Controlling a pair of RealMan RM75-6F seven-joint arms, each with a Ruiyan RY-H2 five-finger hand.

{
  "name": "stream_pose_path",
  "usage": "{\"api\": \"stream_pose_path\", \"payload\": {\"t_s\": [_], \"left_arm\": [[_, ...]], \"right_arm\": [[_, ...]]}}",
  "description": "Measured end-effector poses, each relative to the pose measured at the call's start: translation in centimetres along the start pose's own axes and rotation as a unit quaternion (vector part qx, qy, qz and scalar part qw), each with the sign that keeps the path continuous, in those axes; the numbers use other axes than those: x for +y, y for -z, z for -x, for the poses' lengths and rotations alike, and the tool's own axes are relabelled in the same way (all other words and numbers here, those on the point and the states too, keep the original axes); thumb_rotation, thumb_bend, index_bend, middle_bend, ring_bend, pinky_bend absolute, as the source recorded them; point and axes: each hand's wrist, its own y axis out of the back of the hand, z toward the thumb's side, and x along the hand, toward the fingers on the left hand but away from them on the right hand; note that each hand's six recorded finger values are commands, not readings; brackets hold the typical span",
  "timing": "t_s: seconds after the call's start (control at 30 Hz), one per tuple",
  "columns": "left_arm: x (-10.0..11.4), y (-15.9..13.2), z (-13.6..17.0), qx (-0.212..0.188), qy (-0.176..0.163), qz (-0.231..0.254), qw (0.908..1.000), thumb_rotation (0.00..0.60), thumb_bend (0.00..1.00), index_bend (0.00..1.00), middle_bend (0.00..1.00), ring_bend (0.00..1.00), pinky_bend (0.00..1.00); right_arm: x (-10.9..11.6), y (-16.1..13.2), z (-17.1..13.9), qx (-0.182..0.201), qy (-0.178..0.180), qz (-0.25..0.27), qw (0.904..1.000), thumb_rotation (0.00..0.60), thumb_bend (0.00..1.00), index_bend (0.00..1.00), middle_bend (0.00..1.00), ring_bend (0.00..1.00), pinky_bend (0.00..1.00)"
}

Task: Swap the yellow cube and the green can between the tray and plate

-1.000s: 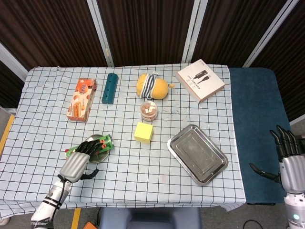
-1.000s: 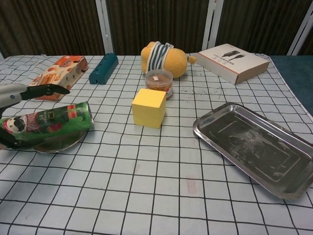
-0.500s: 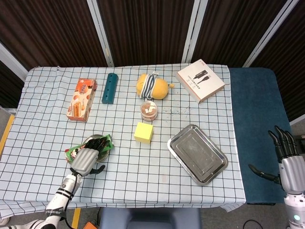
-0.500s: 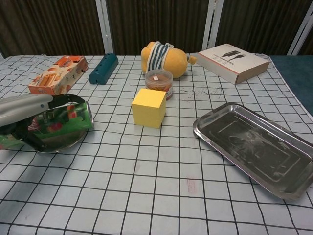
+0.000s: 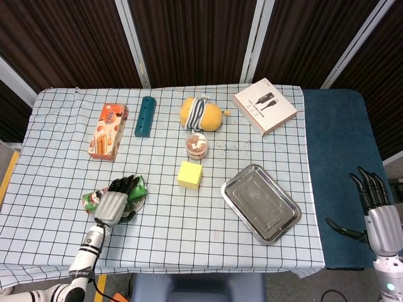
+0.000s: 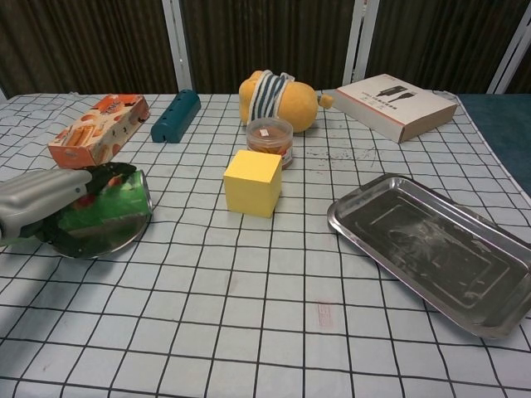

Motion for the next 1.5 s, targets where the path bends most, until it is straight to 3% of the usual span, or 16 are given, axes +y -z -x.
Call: {"api": "stream_pose_path", "payload": {"t_s": [0.27, 0.57, 0.87, 1.1, 1.33, 1.5], "left_arm": [[-0.8, 0.2, -0.5, 0.0, -0.027, -0.018, 0.9995, 0.6, 0.38, 0.0, 0.22, 0.27, 0.4], [-0.2, -0.3, -0.5, -0.014, -0.085, -0.022, 0.996, 0.6, 0.56, 0.25, 0.44, 0.49, 0.64], [1.8, -3.1, 1.3, -0.066, -0.126, -0.005, 0.9898, 0.6, 0.57, 0.32, 0.47, 0.51, 0.65], [3.4, -8.8, 4.4, -0.18, -0.137, 0.029, 0.9737, 0.6, 0.55, 0.34, 0.48, 0.51, 0.65], [2.3, -14.4, 4.6, -0.257, -0.112, 0.016, 0.9598, 0.6, 0.55, 0.35, 0.47, 0.51, 0.65], [1.4, -18.8, 3.7, -0.293, -0.12, 0.006, 0.9485, 0.6, 0.55, 0.36, 0.47, 0.51, 0.65]], "right_arm": [[0.0, 0.0, 0.0, 0.0, -0.004, 0.002, 1.0, 0.6, 0.1, 0.0, 0.0, 0.0, 0.01], [0.0, -0.1, 0.0, 0.0, -0.004, 0.004, 1.0, 0.6, 0.1, 0.0, 0.0, 0.0, 0.01], [0.1, -0.1, -0.1, -0.001, -0.002, 0.006, 1.0, 0.6, 0.1, 0.0, 0.0, 0.0, 0.01], [0.3, -0.1, -0.2, -0.002, -0.002, 0.01, 1.0, 0.6, 0.1, 0.0, 0.0, 0.0, 0.01], [0.5, 0.0, -0.2, -0.001, -0.001, 0.013, 0.9999, 0.6, 0.1, 0.0, 0.0, 0.0, 0.01], [0.8, 0.1, -0.2, -0.001, -0.002, 0.02, 0.9998, 0.6, 0.1, 0.0, 0.0, 0.0, 0.01]]}}
